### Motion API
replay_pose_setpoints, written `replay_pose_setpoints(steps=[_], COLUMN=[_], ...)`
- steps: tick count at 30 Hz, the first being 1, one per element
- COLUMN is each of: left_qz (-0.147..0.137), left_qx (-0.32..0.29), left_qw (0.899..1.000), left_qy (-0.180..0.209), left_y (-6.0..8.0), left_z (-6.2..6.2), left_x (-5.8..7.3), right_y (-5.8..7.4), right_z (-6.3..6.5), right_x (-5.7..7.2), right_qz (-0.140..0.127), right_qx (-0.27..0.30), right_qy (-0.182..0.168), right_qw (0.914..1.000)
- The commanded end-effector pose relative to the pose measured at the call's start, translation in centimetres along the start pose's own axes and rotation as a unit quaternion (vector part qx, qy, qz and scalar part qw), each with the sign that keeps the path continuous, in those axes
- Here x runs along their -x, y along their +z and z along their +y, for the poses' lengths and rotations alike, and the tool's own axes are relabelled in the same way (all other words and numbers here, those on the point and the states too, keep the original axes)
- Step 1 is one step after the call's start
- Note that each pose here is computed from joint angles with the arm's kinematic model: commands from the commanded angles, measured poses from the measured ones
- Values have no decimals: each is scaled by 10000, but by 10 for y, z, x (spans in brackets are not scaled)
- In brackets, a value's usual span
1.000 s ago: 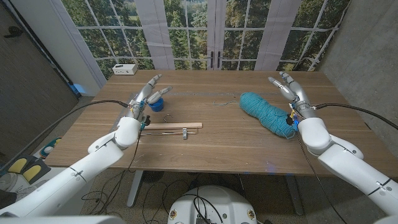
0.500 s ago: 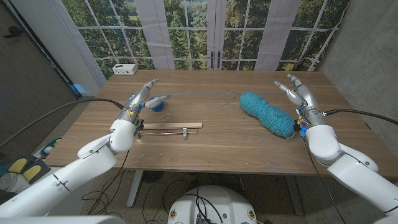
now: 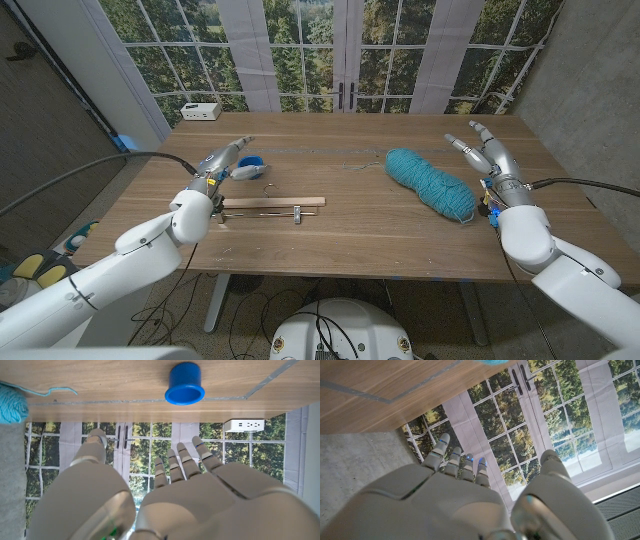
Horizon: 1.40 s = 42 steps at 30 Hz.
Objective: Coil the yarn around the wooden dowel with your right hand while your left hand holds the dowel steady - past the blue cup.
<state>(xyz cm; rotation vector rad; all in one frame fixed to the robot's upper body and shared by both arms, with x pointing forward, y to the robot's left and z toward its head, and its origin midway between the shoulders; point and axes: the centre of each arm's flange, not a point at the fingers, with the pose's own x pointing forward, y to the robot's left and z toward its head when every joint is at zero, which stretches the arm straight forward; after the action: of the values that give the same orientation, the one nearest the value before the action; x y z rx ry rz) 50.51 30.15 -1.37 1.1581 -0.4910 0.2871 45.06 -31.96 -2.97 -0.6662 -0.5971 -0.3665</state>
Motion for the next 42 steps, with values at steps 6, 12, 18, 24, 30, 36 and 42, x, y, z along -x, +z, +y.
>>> replay_pose_setpoints(steps=[6,12,18,24,30,36,42], left_qz=[364,472,617,726,910,1023,1133], left_qx=[-588,-782,-1116,-1277,-1527,-1732,-1894], left_qw=[9965,9936,9896,9859,9788,9740,9690], left_qy=[-468,-667,-670,-804,-1019,-1041,-1111], left_y=[1,3,6,7,7,5,2], left_z=[2,-1,-4,-5,-7,-12,-18], left_x=[9,13,19,23,23,22,20], right_y=[3,3,3,4,6,9,11], right_z=[-6,-8,-7,-6,-5,-4,-2], right_x=[8,9,8,5,4,3,3], right_qz=[33,18,18,-1,-7,-38,-31], right_qx=[96,84,84,75,104,105,103], right_qy=[-110,-132,-117,-93,-91,-72,-62], right_qw=[9999,9999,9999,9999,9999,9999,9999])
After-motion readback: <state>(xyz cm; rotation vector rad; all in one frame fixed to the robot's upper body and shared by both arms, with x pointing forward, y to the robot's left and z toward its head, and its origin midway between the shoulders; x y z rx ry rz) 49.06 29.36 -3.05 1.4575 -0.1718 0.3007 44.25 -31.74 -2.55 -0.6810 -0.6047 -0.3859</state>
